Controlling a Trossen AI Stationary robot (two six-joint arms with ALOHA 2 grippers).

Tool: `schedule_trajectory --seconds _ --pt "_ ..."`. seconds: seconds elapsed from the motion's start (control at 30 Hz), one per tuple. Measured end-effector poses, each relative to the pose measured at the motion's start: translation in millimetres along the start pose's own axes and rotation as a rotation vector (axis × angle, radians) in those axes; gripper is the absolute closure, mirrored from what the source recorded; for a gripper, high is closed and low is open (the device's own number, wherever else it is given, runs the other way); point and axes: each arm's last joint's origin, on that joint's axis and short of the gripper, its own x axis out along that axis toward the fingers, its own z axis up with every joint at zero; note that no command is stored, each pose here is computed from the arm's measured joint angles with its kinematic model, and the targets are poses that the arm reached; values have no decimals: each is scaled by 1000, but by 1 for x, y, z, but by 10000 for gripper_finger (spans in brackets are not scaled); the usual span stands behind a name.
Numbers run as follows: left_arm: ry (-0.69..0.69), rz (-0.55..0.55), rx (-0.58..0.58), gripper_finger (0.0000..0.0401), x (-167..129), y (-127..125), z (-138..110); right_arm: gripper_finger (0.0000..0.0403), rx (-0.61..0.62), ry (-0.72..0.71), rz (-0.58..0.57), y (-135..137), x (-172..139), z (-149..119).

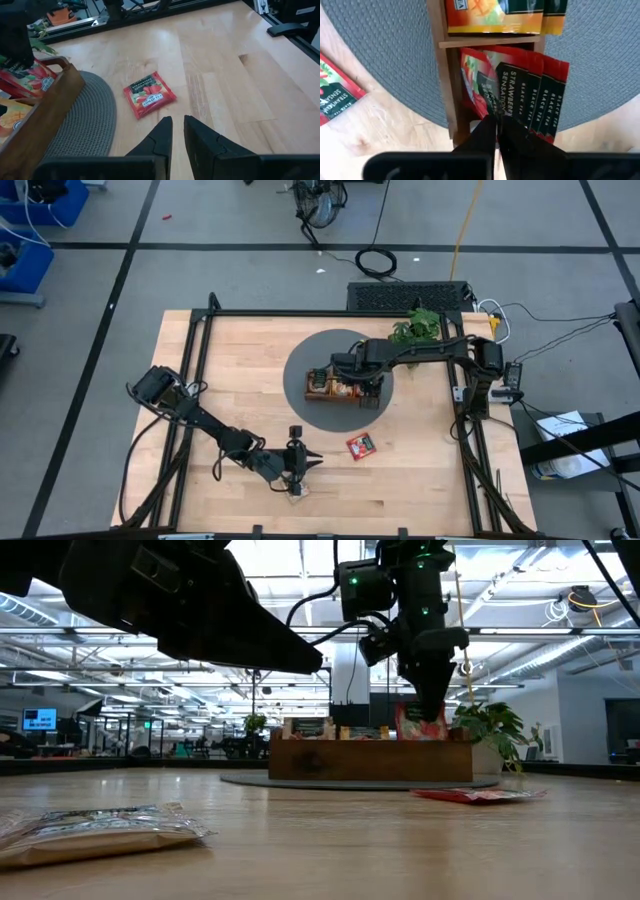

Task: Pick & Place Tea
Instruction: Put the top red tea bag into the right slot of the wooden organizer, then adjust the red tea bag on the table

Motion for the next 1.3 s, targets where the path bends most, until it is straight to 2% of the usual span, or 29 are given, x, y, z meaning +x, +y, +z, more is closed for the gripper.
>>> schedule_trajectory --seconds 0.27,0.43,0.57,0.63,0.7,0.8,0.9,0.97,1.1,1.2,1.3 --pt "4 0 0 345 0 0 0 338 4 -9 -3 0 -6 -4" --pt "10 1 6 345 0 0 -1 316 47 -51 -102 -4 -26 -16" --pt "15 1 10 345 0 0 -2 317 128 -210 -148 7 -60 -37" --pt "25 2 15 345 0 0 -3 324 120 -354 -150 25 -72 -50" --pt "37 3 17 345 0 0 -4 335 84 -526 -104 49 -75 -62" --pt "48 4 12 345 0 0 -5 358 -9 -804 12 88 -63 -75" --pt "49 -12 36 345 0 1 -5 387 -83 -990 112 120 -33 -88" --pt "50 -35 62 345 2 2 -5 398 -100 -1043 111 133 -7 -96" --pt "-3 -10 24 345 7 11 2 398 -43 -1085 81 142 38 -107" --pt "-85 27 -35 345 13 25 11 402 -65 -1137 88 147 51 -111" --pt "-100 58 -112 345 20 40 13 400 -145 -1174 104 152 51 -114"
